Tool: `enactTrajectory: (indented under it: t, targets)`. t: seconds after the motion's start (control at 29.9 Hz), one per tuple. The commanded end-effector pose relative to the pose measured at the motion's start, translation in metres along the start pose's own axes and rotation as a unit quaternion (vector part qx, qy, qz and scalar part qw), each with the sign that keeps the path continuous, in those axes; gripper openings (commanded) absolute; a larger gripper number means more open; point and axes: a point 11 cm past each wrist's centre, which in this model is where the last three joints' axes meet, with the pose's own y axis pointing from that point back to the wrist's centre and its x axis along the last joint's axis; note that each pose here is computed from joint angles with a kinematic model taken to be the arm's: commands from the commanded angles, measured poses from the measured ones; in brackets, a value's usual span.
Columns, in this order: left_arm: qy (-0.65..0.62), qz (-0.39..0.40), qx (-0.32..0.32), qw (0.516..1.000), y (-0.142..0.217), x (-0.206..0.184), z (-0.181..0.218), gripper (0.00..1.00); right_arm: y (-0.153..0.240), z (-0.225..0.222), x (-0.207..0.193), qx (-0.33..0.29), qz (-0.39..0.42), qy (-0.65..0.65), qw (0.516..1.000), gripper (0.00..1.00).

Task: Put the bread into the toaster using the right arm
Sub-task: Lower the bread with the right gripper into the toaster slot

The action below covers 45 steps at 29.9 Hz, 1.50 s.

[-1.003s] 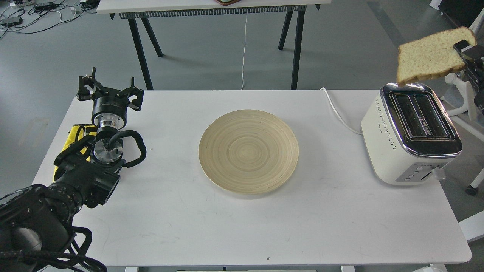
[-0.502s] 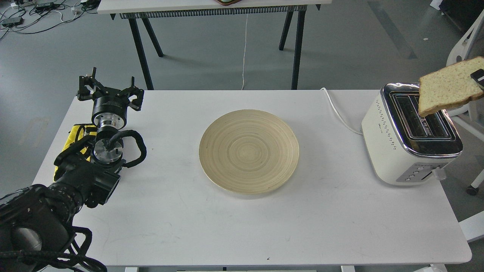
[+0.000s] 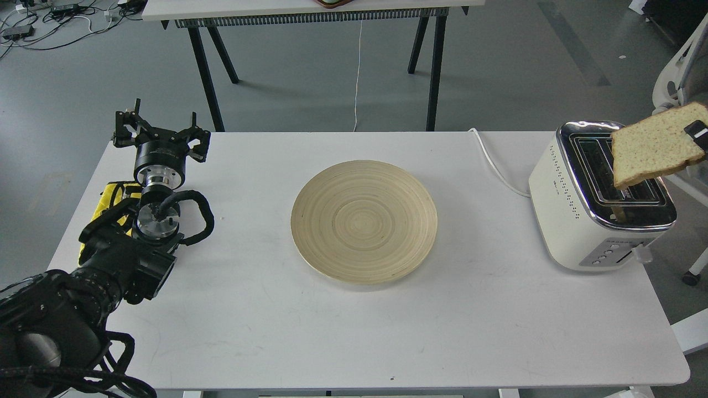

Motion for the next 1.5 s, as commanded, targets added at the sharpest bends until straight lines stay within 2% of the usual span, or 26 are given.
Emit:
enactTrajectory:
  t: [0.0,0.47,1.04,1.14,1.34,1.47]
  targets:
    - [0.0,0.0,0.0,1.0,0.0,0.0,0.0,1.0,-0.002,0.004,-0.001,-0.005,0.0,0.003,1.0,0.13]
    - [-0.001,0.001,0.0,1.0,0.0,0.001,0.0,1.0,-0.009,-0.004,-0.018,0.011,-0.015,-0.001,1.0,0.13]
    - [0.0,0.0,0.0,1.0,0.0,0.0,-0.001,1.0,-0.035,-0.009,-0.062,0.021,-0.034,-0.014,0.999,0.14]
    - [-0.001,0.0,0.0,1.0,0.0,0.0,0.0,1.0,-0.04,-0.008,-0.07,0.02,-0.036,-0.016,0.999,0.18]
    - [-0.001,0.0,0.0,1.0,0.0,0.0,0.0,1.0,-0.047,-0.01,-0.097,0.02,-0.055,-0.018,0.998,0.36]
    - [-0.001,0.0,0.0,1.0,0.0,0.0,0.0,1.0,-0.049,-0.013,-0.1,0.023,-0.055,-0.024,0.998,0.46]
